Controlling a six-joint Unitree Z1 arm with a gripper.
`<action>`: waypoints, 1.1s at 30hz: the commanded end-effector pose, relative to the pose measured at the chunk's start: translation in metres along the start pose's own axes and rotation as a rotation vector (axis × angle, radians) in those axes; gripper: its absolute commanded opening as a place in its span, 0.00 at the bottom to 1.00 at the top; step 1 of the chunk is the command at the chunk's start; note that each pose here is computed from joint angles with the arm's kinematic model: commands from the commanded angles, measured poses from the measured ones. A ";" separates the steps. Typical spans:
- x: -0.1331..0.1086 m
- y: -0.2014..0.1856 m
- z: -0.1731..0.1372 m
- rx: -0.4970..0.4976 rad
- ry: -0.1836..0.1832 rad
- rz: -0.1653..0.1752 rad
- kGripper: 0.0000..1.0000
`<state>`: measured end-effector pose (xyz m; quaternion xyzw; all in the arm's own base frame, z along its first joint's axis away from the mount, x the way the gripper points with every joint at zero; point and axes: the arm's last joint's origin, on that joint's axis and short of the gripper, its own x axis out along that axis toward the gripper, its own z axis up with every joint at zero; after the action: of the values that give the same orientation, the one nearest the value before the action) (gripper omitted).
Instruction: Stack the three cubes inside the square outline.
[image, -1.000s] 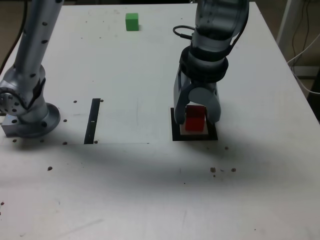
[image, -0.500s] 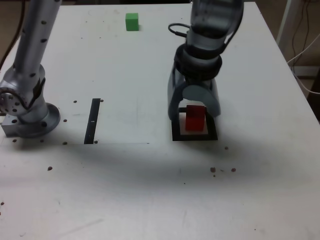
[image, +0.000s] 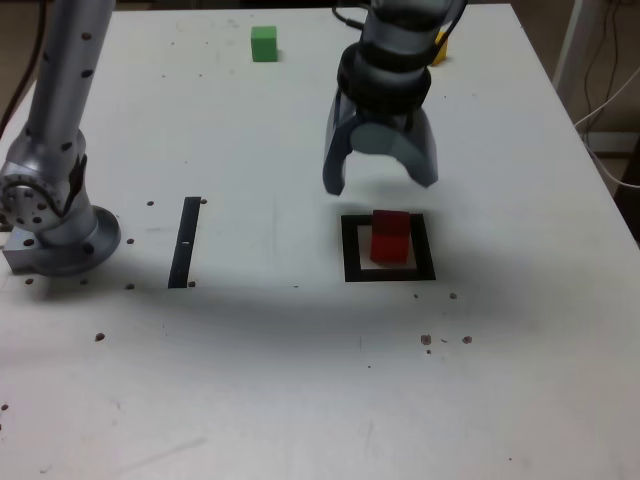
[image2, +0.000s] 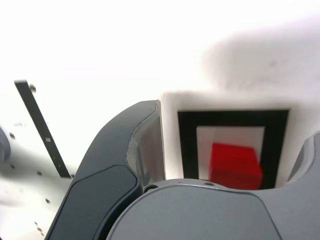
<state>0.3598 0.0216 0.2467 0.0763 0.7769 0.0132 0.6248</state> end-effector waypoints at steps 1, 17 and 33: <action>0.000 0.010 0.001 0.001 0.000 0.000 1.00; -0.004 0.101 0.011 -0.019 -0.024 -0.039 1.00; 0.005 0.184 0.018 -0.059 -0.069 -0.045 1.00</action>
<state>0.3935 0.1981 0.2613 0.0420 0.7554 0.0193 0.6536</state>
